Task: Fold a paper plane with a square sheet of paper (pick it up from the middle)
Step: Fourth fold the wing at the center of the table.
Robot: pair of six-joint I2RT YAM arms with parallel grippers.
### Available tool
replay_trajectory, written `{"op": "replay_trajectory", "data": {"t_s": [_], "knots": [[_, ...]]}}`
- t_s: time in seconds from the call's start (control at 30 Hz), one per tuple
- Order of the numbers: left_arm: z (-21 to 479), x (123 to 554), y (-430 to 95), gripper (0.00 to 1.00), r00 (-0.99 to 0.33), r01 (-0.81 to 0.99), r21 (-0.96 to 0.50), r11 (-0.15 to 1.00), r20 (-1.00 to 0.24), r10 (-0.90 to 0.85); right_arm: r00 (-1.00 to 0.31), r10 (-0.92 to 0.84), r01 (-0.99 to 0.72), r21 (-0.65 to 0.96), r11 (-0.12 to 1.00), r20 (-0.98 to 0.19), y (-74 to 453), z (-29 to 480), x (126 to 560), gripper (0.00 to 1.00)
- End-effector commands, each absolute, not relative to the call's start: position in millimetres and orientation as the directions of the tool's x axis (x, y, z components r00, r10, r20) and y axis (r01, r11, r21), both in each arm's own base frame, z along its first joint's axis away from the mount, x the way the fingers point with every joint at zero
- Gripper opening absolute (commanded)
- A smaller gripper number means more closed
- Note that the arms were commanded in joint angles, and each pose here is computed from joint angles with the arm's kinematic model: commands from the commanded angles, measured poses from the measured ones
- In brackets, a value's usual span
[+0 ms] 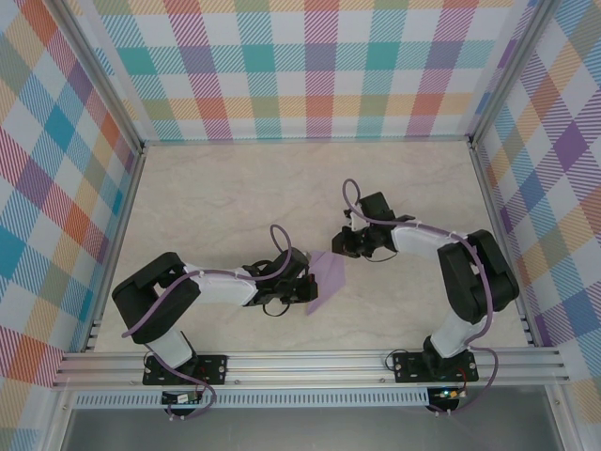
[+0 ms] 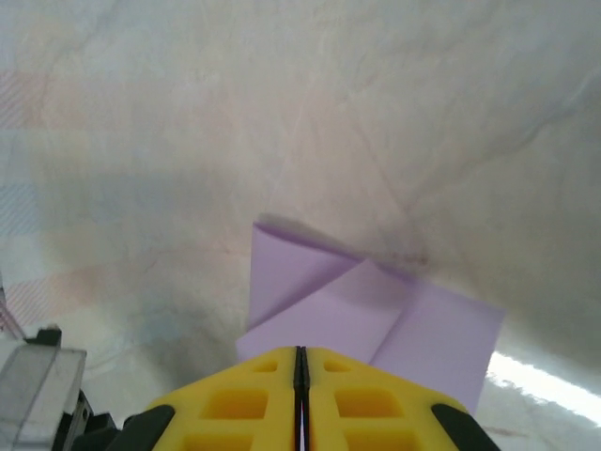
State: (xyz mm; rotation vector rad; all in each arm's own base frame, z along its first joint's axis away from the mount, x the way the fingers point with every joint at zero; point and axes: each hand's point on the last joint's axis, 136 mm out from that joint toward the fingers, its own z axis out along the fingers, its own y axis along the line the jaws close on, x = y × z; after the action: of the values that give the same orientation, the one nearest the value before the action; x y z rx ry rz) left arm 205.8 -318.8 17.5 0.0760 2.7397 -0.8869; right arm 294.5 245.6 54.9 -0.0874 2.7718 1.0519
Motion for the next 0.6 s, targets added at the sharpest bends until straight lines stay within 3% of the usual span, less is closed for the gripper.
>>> {"op": "replay_trajectory", "data": {"t_s": [0.0,0.3,0.57], "knots": [[-26.8,178.1,-278.6,0.00,-0.990,0.075,-0.409,0.909,-0.139,0.019,-0.991,-0.048,-0.121,0.701,0.703,-0.123,262.6,49.7,272.8,0.10],[-29.5,174.5,-272.8,0.00,-0.992,0.068,-0.385,0.921,-0.123,0.022,-0.993,-0.076,-0.114,0.691,0.714,-0.086,271.2,31.4,282.9,0.09],[-35.9,167.9,-265.0,0.00,-0.995,0.064,-0.360,0.931,-0.100,0.029,-0.994,0.056,-0.009,0.596,0.803,-0.090,228.6,6.2,325.1,0.08]]}}
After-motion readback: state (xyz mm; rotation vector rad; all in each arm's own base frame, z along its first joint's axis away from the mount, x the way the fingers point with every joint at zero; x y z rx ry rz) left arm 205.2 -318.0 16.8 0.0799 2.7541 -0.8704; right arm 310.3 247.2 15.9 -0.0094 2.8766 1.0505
